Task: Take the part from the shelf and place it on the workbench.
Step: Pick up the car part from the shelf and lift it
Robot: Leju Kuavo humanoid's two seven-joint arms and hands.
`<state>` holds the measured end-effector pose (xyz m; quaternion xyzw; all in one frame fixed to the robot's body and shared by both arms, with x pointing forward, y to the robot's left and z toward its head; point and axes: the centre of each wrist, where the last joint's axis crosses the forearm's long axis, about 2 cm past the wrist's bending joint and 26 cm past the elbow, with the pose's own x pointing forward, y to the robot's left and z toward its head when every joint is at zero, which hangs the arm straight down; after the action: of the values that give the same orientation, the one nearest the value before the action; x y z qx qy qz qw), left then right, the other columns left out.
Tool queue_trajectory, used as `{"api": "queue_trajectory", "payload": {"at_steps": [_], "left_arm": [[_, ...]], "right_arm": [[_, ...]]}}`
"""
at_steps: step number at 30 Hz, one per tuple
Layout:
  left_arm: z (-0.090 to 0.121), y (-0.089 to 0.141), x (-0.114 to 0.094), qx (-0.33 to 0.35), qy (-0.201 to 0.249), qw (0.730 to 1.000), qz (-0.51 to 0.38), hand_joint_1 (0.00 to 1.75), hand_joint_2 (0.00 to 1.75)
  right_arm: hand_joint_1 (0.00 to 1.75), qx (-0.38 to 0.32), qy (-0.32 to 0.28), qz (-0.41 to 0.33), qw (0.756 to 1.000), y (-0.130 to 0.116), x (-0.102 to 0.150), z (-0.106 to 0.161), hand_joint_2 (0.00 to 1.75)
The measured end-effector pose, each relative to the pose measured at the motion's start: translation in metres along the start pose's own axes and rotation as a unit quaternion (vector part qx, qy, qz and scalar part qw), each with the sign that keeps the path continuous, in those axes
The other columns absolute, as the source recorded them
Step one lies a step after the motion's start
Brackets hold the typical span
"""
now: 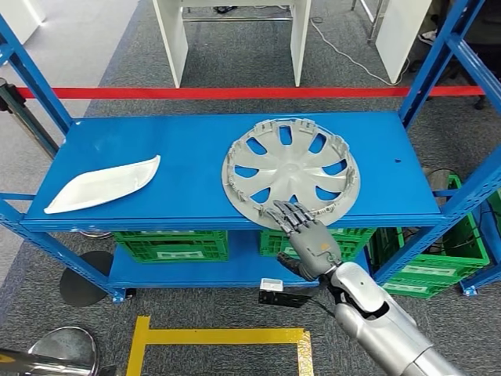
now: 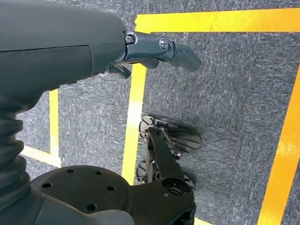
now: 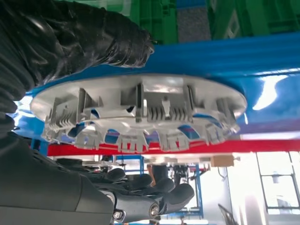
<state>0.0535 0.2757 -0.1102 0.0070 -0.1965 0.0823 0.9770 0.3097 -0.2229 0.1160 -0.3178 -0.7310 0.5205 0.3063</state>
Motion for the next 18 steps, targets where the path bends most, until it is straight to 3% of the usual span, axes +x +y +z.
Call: {"api": "queue_trajectory", "payload": {"at_steps": [18], "left_arm": [[-0.001,0.000,0.004,-0.005,-0.002,1.000,-0.007,0.00,1.75]], "right_arm": [[0.00,0.044,0.040,0.003,0.998,0.012,-0.023,-0.017,1.75]]}}
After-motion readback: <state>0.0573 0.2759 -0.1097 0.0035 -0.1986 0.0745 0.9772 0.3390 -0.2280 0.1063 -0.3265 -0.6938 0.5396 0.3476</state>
